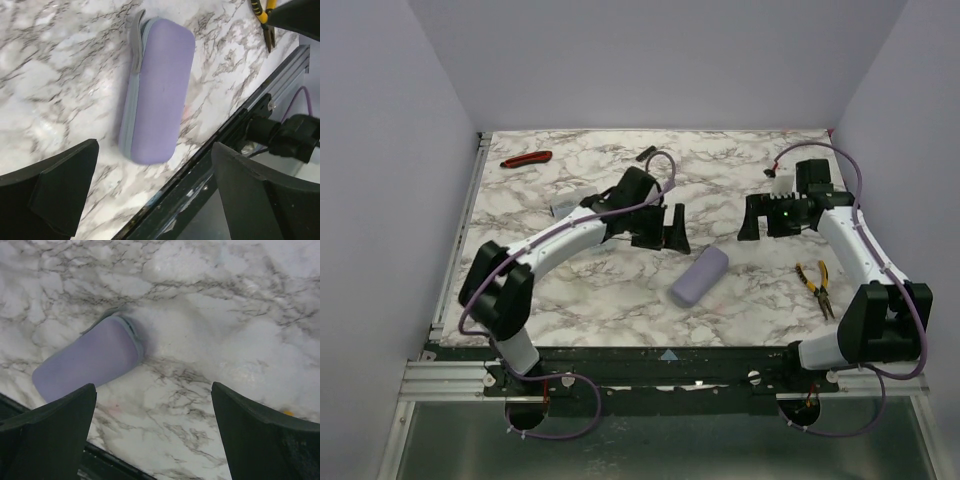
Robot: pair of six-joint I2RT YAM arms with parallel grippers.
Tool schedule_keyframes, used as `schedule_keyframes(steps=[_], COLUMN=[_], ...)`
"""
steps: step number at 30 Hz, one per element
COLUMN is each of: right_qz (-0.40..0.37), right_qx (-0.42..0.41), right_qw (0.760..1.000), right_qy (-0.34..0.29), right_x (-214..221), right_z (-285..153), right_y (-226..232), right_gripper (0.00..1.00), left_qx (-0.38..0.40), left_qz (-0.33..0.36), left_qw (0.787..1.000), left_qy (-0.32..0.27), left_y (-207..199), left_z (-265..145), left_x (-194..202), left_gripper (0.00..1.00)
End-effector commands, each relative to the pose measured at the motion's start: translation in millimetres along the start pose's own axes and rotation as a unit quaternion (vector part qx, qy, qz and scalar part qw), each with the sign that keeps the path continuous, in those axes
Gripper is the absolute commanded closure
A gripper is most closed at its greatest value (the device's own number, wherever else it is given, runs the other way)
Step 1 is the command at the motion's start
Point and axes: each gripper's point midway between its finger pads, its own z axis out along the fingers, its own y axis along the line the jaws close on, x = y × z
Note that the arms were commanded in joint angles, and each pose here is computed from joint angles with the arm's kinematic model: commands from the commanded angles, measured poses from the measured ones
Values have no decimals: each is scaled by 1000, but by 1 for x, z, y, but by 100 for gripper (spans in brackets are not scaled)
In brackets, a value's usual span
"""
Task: Open the umbrella
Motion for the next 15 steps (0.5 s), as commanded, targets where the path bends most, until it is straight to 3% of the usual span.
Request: schedule_keyframes(steps=[1, 5, 7, 10, 15], right_qz=[68, 96, 113, 157, 241], right_qx=[-104, -140, -155, -176, -206], right_qw=[992, 984, 979, 966, 931], right_qy=[30, 46, 64, 103, 183], right_x=[31, 40, 44, 56, 89], right_z=[1, 10, 15, 28, 41], right_y=[41, 59, 63, 67, 78], right_gripper=[0, 6, 13, 24, 23], left_qx=[-23, -30, -13, -4, -15], left_qz=[124, 206, 224, 219, 223], left_qw=[991, 977, 974, 975, 975], left_qy=[-55, -41, -37, -40, -15], left_y=[27, 50, 53, 54, 53], left_z=[-54, -68, -64, -48, -13], left_x=[8, 29, 41, 45, 41], left_gripper=[2, 7, 19, 48, 60])
